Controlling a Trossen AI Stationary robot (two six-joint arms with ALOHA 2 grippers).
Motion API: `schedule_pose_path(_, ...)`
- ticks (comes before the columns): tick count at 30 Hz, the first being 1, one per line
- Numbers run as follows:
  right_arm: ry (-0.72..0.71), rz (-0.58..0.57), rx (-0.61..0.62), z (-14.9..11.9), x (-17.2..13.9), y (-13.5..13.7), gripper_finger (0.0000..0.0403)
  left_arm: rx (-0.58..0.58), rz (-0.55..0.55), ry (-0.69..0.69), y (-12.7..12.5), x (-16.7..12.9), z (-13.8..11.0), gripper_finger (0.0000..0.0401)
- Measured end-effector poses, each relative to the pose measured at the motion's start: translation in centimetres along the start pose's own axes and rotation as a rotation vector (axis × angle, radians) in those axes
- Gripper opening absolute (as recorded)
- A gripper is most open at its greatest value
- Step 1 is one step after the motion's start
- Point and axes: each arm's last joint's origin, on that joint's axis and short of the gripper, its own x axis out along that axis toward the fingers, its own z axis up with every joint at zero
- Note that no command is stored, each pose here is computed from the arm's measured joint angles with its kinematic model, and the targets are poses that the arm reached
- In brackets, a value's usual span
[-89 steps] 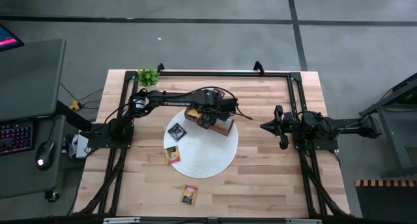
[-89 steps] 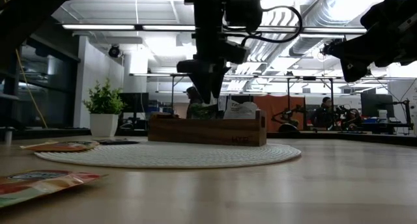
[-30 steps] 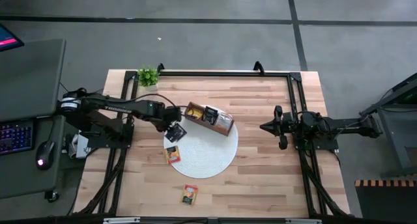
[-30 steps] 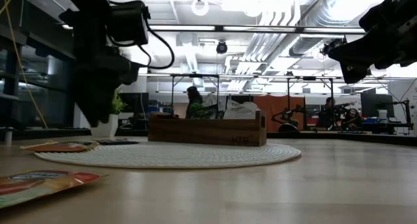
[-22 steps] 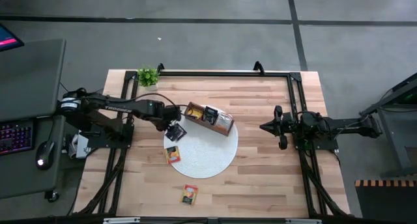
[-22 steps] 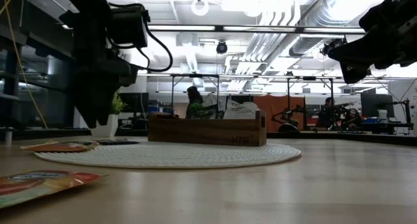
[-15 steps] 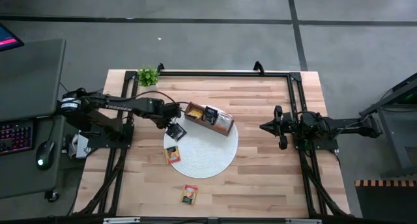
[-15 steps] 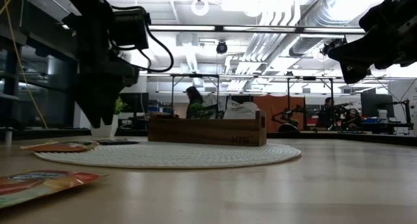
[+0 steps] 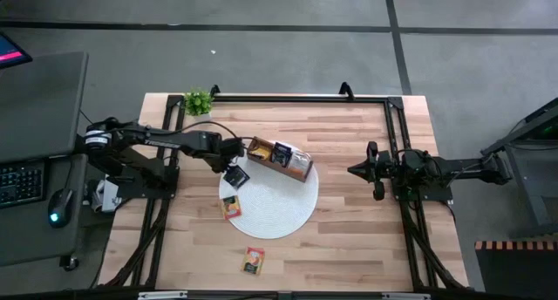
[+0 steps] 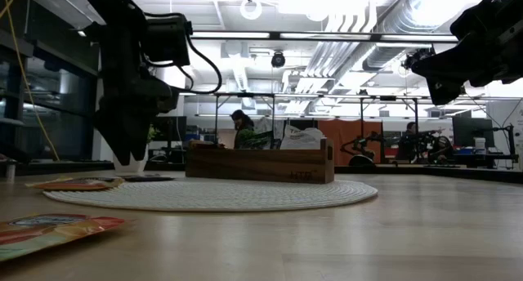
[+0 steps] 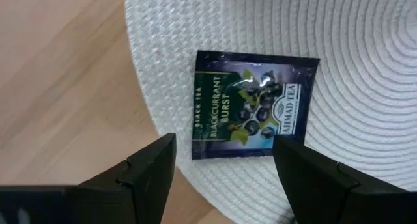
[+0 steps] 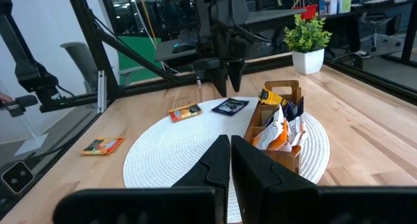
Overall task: Pick & Place Tea
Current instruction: Put the blue tea bag into the middle section of the wooden organizer
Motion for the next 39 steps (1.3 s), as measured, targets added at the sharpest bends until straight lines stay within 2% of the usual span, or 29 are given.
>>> schedule_pose_path(15,0.000,0.000,0.000,0.0,0.0,0.0,0.0012,-0.006,0.001,0.048,0.0,1.1,0.0,0.0253)
schedule_pose_path(22,0.000,0.000,0.000,0.0,0.0,0.0,0.0012,-0.056,-0.042,0.036,0.5,2.2,-0.6,0.0253)
schedule_pose_path(39,0.000,0.000,0.000,0.0,0.0,0.0,0.0012,-0.055,-0.119,0.052,0.1,2.3,-0.5,0.0253)
